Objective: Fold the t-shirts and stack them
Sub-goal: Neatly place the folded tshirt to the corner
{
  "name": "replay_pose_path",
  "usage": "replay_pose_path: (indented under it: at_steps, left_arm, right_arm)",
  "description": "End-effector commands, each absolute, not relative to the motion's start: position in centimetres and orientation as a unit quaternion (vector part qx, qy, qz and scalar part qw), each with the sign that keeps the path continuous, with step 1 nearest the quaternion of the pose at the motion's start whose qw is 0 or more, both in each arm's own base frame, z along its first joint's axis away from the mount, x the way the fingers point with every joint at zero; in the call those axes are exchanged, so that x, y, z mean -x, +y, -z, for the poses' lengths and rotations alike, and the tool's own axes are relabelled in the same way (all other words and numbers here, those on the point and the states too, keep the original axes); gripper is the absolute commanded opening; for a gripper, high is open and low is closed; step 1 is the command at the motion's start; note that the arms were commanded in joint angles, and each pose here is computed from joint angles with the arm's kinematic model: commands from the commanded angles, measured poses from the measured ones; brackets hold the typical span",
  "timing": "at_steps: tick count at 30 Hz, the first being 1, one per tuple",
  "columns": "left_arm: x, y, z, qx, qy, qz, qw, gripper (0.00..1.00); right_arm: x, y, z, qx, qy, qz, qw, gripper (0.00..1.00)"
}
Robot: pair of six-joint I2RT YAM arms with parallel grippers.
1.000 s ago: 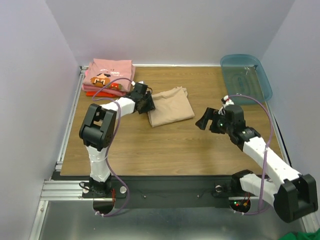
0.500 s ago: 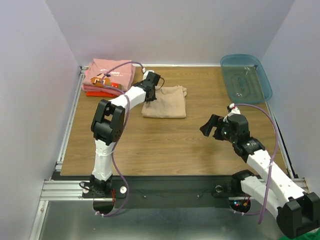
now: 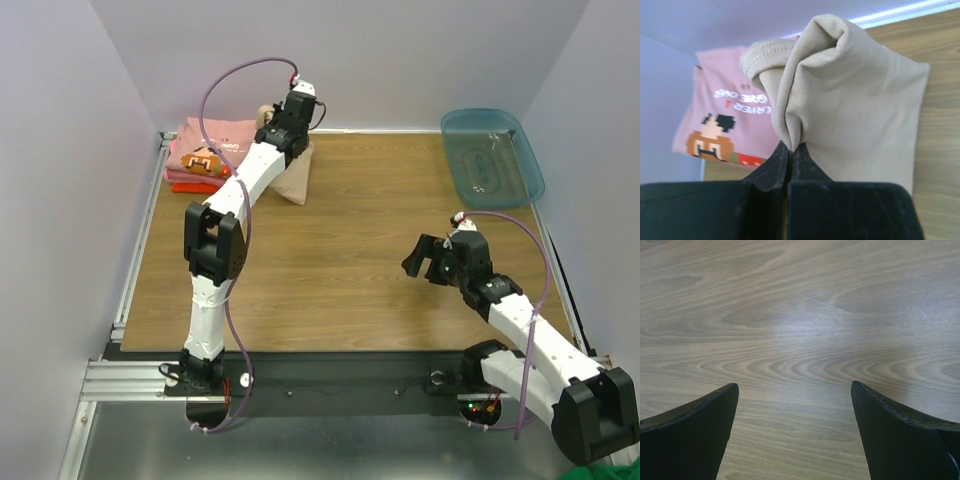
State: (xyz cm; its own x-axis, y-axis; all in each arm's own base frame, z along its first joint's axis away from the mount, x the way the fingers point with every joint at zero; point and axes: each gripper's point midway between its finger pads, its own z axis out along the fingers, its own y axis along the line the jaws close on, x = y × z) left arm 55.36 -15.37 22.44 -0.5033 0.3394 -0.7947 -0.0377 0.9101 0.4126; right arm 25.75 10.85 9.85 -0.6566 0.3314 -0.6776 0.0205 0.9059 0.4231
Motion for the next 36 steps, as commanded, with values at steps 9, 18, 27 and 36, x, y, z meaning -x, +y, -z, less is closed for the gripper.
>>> replay_pose_path:
  at_steps: [9, 18, 27, 36]
  left_arm:
    - [-58.9, -8.8, -32.7, -0.100, 0.773, -0.303, 0.549, 0.00]
    - [-58.0, -7.1, -36.9, -0.091, 0.752, -0.317, 0.570, 0.00]
    - [-57.5, -4.1, -39.2, -0.060, 0.746, -0.312, 0.586, 0.00]
    - [-58.5, -0.8, -36.9, -0.057, 0.759, -0.300, 0.575, 0.00]
  right_arm:
    - [-27.1, 9.8, -8.5, -0.115, 0.893, -0.155, 0.406, 1.00]
    - [-27.3, 9.7, -7.1, -0.122, 0.901, -0.145, 0.390, 1.00]
    - [-27.2, 9.5, -7.0, -0.127, 0.901, -0.141, 0.389, 1.00]
    - [-27.3, 9.5, -6.6, -0.127, 0.904, -0.137, 0.384, 1.00]
